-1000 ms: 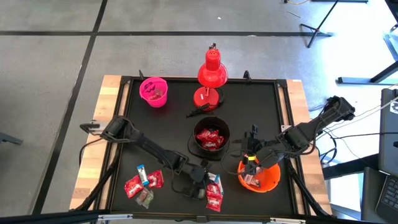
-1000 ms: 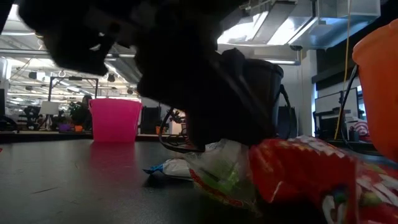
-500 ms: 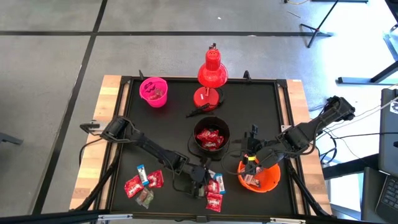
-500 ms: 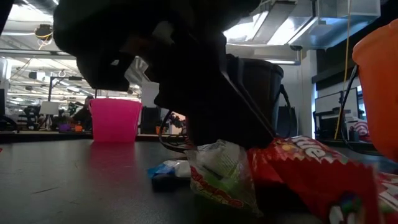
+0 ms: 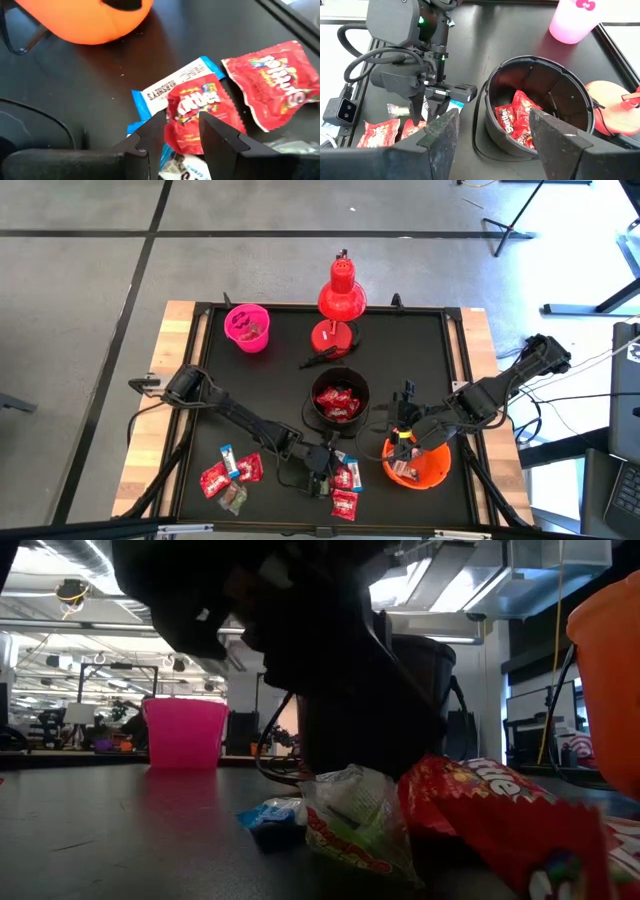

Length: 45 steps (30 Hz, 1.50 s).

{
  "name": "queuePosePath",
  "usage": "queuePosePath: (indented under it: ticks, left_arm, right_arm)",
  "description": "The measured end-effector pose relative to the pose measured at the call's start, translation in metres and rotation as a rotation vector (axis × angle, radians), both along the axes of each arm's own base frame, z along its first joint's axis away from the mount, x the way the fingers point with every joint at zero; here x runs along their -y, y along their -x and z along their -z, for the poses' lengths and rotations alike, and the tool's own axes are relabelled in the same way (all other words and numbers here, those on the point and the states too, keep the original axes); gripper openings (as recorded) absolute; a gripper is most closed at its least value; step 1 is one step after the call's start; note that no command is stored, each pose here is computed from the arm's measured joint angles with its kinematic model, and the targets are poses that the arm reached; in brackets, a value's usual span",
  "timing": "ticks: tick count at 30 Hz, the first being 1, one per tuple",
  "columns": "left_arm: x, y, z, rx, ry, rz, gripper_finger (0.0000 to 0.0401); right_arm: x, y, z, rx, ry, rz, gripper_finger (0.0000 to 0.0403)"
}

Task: Organize candy in baskets
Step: Put the red candy into the black bucket

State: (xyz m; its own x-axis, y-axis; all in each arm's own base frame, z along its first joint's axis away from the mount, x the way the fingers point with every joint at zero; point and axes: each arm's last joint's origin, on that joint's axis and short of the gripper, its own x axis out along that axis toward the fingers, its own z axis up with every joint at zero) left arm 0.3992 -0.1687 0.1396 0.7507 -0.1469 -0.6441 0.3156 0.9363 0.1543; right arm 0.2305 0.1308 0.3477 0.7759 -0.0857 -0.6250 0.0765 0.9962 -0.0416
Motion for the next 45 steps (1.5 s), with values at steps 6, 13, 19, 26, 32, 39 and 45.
queuePosePath:
  ticks: [6, 13, 19, 26, 32, 39, 45]
  left_arm:
    - [-0.003, 0.001, 0.007, -0.053, 0.002, 0.010, 0.0114]
    - [-0.007, -0.001, 0.012, -0.078, 0.036, 0.010, 0.0114]
    - [-0.009, -0.002, 0.015, -0.097, 0.067, 0.001, 0.0114]
    - [-0.009, -0.002, 0.015, -0.095, 0.062, -0.005, 0.0077]
    - [-0.009, -0.002, 0.015, -0.093, 0.056, 0.001, 0.0005]
    - [-0.004, 0.004, -0.014, -0.034, 0.073, 0.027, 0.0000]
    - [-0.007, 0.025, -0.086, 0.083, 0.116, 0.022, 0.0000]
  right_arm:
    - [0.000, 0.000, 0.000, 0.000, 0.000, 0.000, 0.0238]
    - [0.000, 0.000, 0.000, 0.001, 0.000, 0.000, 0.0238]
    - [0.000, 0.000, 0.000, 0.001, 0.000, 0.000, 0.0238]
    - [0.000, 0.000, 0.000, 0.001, 0.000, 0.001, 0.0238]
    - [0.000, 0.000, 0.000, 0.001, 0.001, 0.001, 0.0238]
    - [-0.006, -0.006, -0.002, 0.031, -0.066, -0.045, 0.0238]
    - [-0.025, -0.024, 0.023, -0.068, -0.049, -0.156, 0.0238]
